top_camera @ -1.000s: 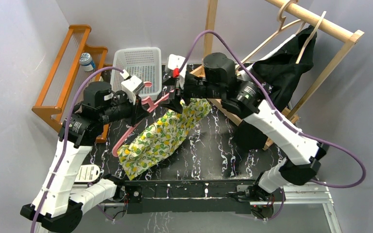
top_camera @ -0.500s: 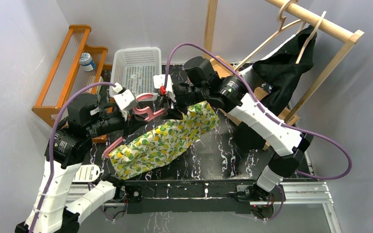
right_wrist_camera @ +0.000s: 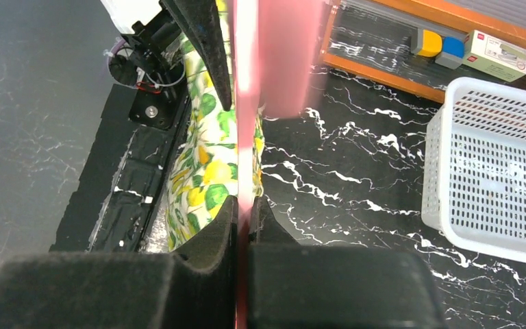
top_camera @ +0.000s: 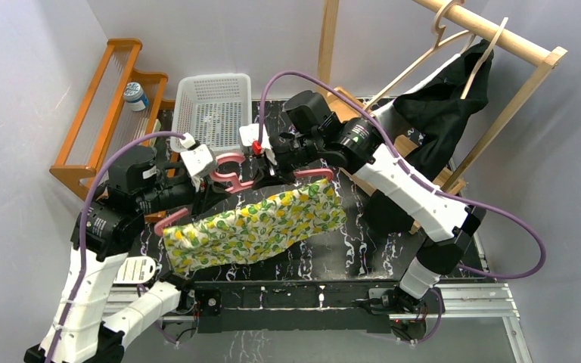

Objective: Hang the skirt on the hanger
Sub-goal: Hang the skirt on the hanger, then place the hanger at the clothesline.

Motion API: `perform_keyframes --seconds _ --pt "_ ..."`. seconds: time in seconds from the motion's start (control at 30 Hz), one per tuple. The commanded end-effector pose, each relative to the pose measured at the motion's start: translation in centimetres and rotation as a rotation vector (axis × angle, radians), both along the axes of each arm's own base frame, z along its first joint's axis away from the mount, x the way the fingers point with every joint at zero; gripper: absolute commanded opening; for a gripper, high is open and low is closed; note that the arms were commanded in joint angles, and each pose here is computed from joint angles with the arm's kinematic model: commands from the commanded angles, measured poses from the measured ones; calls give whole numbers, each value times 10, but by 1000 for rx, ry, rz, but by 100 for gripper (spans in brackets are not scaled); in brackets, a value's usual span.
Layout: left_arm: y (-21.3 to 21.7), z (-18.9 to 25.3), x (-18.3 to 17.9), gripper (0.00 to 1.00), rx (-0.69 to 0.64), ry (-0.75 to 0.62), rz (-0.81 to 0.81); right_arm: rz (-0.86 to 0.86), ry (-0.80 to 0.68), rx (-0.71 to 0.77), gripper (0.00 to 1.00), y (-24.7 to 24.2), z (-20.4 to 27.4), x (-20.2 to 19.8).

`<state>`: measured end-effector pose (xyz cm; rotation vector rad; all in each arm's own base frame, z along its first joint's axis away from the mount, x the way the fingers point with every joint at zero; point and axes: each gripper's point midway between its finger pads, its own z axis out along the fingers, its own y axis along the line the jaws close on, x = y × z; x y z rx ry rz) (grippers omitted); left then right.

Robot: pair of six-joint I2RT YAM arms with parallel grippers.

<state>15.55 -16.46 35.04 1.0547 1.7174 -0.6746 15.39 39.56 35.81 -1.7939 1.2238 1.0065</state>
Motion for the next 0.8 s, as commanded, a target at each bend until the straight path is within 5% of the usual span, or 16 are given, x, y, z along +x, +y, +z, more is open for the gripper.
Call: perform_keyframes --seconds 0.0,0.1,0.23,0.57,0.77 --pt "0 22 1 27 -56 -106 9 -29 -88 59 0 -4 20 8" --pt "5 12 4 52 -50 -96 53 -44 -103 65 0 -18 27 8" --pt "-5 6 -11 60 -67 -27 -29 -69 -107 61 0 -42 32 2" --pt "-20 8 -29 59 -125 28 -159 -89 -89 129 0 -87 61 -35" --pt "-28 28 -57 35 -219 91 -257 -86 -117 180 0 -104 85 -49"
